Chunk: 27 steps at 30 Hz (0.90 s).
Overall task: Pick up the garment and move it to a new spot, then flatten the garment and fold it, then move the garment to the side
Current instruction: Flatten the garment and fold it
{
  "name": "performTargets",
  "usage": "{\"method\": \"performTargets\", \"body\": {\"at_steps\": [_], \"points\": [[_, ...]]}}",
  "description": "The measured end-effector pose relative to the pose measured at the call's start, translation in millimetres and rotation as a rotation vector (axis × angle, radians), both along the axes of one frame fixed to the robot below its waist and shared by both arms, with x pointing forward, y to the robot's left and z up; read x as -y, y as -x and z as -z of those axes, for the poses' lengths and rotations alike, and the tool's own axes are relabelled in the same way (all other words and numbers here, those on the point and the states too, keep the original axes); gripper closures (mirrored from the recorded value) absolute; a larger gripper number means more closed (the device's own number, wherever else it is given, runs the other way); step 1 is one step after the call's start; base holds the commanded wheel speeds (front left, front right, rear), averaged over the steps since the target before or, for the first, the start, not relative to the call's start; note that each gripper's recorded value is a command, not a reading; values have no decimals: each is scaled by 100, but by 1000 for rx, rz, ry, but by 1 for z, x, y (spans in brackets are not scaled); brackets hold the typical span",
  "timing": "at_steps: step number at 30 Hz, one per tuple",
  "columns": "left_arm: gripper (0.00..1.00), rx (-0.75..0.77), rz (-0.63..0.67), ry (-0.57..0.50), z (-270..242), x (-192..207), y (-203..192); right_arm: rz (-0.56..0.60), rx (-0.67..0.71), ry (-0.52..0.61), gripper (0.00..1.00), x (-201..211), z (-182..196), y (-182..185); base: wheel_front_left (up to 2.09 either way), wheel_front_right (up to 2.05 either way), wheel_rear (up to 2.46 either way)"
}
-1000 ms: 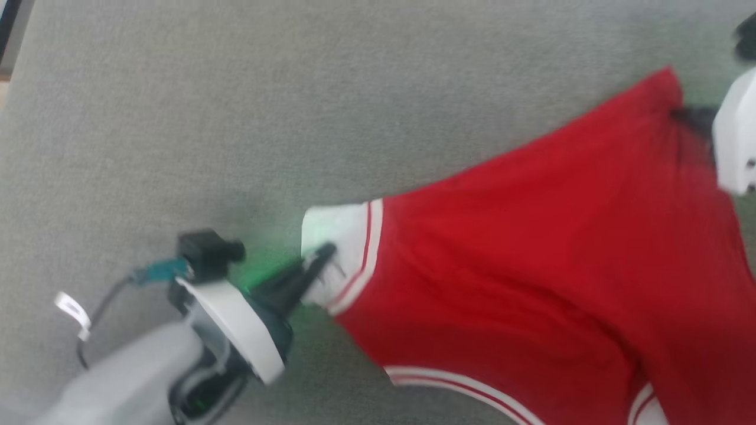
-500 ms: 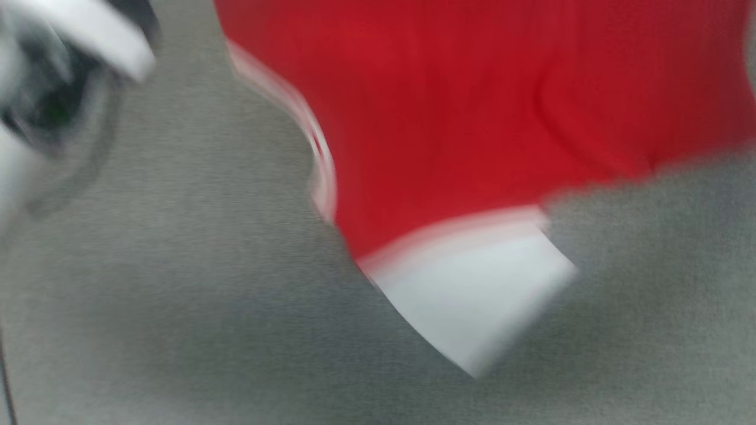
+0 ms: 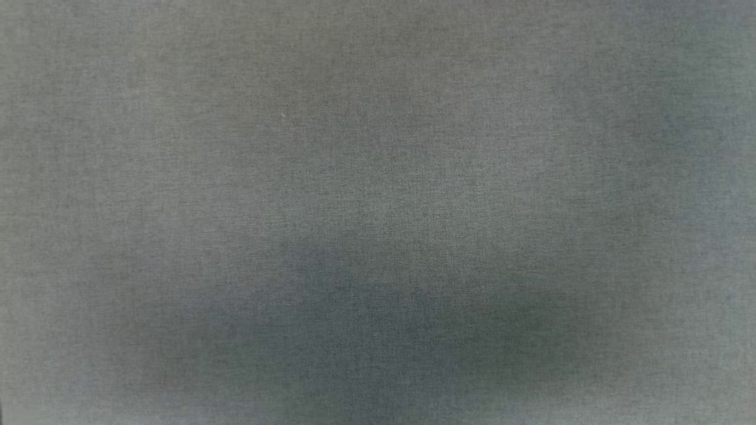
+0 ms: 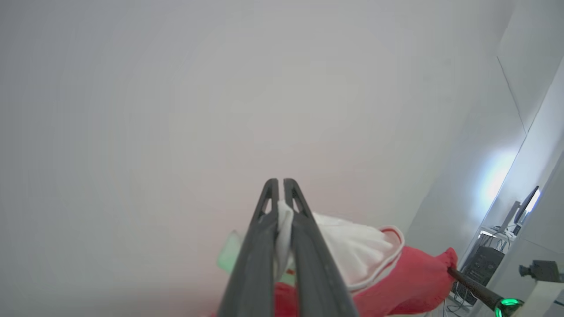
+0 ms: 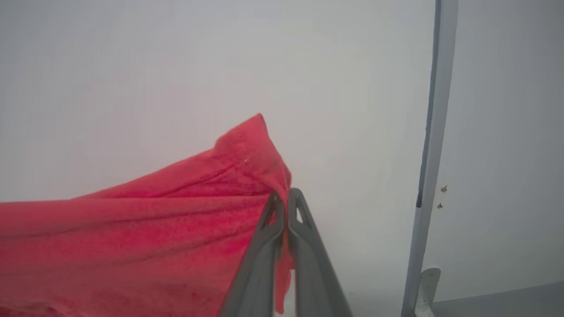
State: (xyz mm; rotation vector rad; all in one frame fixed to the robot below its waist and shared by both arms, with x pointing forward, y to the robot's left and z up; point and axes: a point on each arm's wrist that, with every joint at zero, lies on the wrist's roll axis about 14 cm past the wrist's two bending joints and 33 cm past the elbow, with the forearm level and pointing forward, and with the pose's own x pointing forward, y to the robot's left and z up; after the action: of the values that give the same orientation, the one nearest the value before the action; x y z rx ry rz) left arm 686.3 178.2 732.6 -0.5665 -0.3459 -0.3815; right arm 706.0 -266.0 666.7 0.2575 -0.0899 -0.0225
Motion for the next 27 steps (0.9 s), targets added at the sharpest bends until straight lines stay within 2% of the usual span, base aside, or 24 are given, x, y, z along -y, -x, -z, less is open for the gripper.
{"method": "performTargets", "body": {"at_steps": [4, 6, 14, 18, 19, 24, 27], "points": [[100, -146, 68, -31, 73, 14, 15, -35, -175, 33, 100, -8, 63, 11, 0, 0, 0], [100, -215, 105, -1, 106, 19, 30, -60, -256, 39, 100, -12, 93, 22, 0, 0, 0], [100, -509, 202, 108, 226, 33, 132, -180, -530, -42, 100, -24, 199, 98, 0, 0, 0], [100, -607, 223, 144, 255, 37, 183, -219, -602, -89, 100, -24, 226, 144, 0, 0, 0], [100, -607, 223, 144, 255, 37, 183, -219, -602, -89, 100, -24, 226, 144, 0, 0, 0], [100, -647, 242, 205, 258, 40, 234, -259, -662, -127, 100, -26, 239, 200, 0, 0, 0], [100, -664, 262, 204, 259, 43, 265, -280, -700, -134, 100, -26, 242, 233, 0, 0, 0]]}}
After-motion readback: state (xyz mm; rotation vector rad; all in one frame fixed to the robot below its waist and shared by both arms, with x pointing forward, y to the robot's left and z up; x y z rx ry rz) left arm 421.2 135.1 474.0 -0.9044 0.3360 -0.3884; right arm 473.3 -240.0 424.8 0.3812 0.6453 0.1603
